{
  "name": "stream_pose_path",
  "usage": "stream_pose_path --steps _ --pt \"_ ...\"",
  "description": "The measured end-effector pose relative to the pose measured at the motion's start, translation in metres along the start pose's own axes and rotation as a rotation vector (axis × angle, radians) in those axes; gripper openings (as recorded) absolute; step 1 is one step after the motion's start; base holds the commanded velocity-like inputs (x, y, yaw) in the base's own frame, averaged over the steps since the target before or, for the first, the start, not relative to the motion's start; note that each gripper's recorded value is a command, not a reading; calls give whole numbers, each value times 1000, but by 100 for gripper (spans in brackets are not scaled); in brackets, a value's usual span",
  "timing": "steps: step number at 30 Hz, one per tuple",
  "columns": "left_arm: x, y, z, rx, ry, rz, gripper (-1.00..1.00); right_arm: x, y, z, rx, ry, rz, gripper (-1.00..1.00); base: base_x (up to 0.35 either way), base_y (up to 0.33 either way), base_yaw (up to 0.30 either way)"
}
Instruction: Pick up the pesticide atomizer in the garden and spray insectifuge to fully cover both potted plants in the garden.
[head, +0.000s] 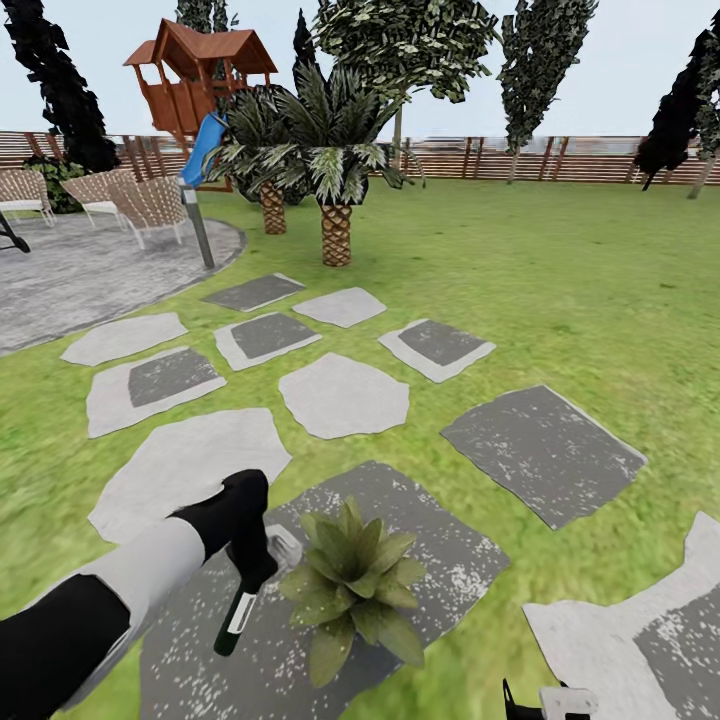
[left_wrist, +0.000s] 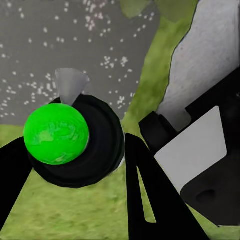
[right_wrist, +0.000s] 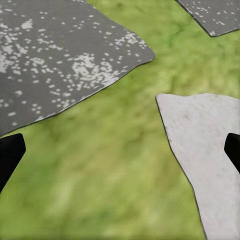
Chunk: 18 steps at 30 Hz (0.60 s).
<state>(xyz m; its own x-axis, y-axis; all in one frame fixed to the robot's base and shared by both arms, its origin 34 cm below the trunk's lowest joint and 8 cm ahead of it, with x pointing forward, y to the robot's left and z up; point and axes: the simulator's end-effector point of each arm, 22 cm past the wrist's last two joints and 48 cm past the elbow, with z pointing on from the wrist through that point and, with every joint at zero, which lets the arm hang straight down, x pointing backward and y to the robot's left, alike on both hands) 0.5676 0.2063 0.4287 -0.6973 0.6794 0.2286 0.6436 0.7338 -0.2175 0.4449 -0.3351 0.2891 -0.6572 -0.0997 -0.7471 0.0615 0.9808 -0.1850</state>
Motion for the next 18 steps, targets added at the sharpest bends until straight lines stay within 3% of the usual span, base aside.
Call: stream_pose_path --steps 10,18 --pt "13 5 9 3 20 -8 -100 0 0 0 0 0 0 100 0 0 0" --pt "3 4 1 -7 4 6 -100 0 0 0 0 0 0 100 0 0 0"
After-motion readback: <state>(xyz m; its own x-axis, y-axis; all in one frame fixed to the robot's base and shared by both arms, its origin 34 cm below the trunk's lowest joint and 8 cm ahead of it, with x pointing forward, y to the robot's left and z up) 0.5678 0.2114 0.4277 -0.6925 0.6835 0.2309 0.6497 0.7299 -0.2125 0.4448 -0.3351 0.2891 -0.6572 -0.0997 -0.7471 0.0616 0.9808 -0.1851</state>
